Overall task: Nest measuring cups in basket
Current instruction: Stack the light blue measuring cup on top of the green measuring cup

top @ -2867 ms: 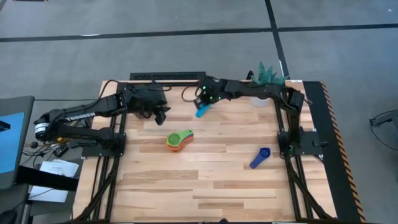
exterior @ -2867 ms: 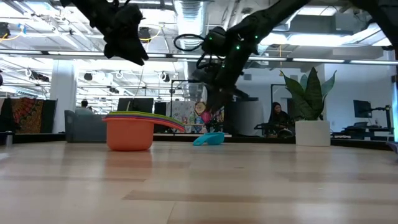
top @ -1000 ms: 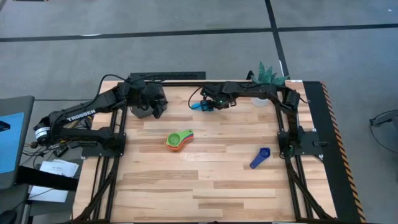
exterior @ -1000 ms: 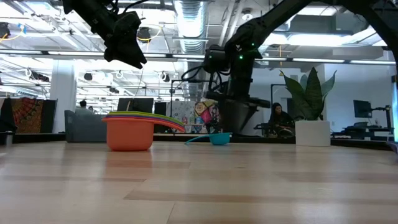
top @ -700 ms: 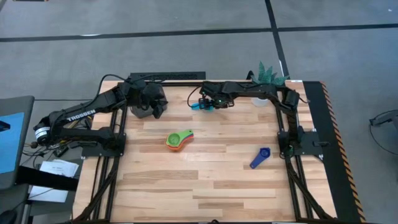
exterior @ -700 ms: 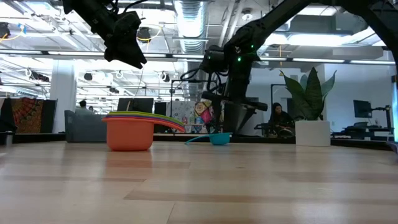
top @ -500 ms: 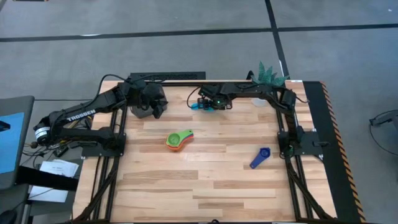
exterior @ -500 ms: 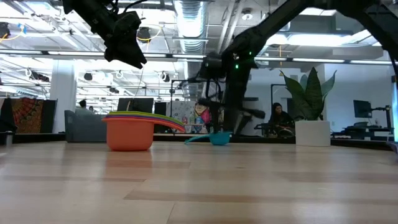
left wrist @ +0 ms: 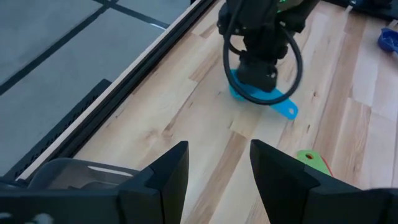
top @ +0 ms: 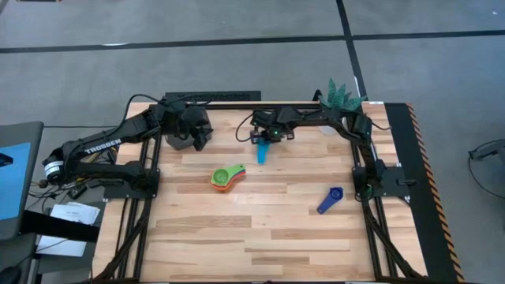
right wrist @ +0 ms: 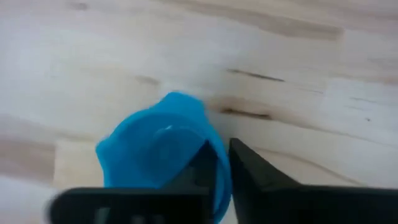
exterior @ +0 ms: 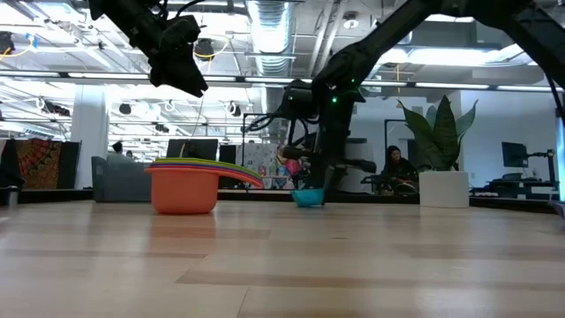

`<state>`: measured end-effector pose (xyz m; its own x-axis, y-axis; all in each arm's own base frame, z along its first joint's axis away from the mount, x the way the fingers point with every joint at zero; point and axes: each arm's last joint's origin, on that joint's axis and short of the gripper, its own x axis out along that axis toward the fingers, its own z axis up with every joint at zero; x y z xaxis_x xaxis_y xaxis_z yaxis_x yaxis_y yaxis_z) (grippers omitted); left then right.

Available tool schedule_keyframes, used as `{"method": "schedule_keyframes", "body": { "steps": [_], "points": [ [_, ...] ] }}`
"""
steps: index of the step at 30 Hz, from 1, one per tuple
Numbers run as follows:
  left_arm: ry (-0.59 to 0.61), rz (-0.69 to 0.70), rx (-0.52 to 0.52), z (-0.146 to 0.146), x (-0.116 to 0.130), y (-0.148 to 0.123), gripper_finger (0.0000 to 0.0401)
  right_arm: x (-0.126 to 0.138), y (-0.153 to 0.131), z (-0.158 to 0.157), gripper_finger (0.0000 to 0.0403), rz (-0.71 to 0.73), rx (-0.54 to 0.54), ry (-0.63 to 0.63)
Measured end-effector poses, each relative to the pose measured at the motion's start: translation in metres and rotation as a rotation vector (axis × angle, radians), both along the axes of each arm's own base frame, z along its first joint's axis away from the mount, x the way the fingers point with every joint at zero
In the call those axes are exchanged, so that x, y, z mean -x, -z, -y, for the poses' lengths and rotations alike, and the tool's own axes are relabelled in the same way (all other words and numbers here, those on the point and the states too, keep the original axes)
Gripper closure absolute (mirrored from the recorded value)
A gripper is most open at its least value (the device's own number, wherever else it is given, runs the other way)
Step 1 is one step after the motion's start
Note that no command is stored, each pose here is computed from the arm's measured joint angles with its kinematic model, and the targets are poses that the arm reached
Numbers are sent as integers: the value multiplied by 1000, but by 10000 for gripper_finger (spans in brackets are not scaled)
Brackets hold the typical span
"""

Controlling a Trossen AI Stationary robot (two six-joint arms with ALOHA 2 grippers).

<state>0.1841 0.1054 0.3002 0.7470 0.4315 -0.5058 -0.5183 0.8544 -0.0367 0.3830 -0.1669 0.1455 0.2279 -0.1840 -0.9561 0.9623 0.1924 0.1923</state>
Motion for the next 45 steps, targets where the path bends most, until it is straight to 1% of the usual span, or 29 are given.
{"method": "schedule_keyframes", "body": {
  "steps": [2, 3, 8, 11, 15, 21, 26, 33, 35, 39, 43, 45],
  "points": [
    [2, -1, -2, 0, 0, 0, 241, -1, -1, -2, 382, -10, 14, -61],
    [3, 0, -2, 0, 0, 0, 241, -1, -1, -3, 389, -16, 18, -86],
    [6, 15, -7, -1, -1, -1, 241, 1, -12, -12, 373, -37, 33, -172],
    [6, 29, -15, -1, -1, -3, 241, 2, -21, -22, 381, -49, 49, -258],
    [7, 49, -20, -1, -2, -4, 241, -1, -45, -35, 395, 5, 104, -353],
    [9, 71, 10, -1, -3, -5, 241, 1, -75, -50, 386, 71, 193, -437],
    [12, 108, 73, 0, -3, -5, 241, -2, -93, -63, 395, 129, 276, -563],
    [55, 155, 183, 7, -7, -5, 241, -13, -112, -91, 390, 228, 416, -769],
    [76, 162, 207, 11, -9, -5, 241, -18, -116, -100, 392, 266, 454, -811],
    [110, 175, 259, 20, -13, -5, 241, -23, -123, -115, 392, 300, 471, -932],
    [139, 182, 302, 30, -17, -5, 241, -30, -131, -127, 392, 335, 518, -1065],
    [160, 180, 322, 36, -19, -5, 241, -31, -135, -129, 392, 339, 532, -1109]
  ]
}}
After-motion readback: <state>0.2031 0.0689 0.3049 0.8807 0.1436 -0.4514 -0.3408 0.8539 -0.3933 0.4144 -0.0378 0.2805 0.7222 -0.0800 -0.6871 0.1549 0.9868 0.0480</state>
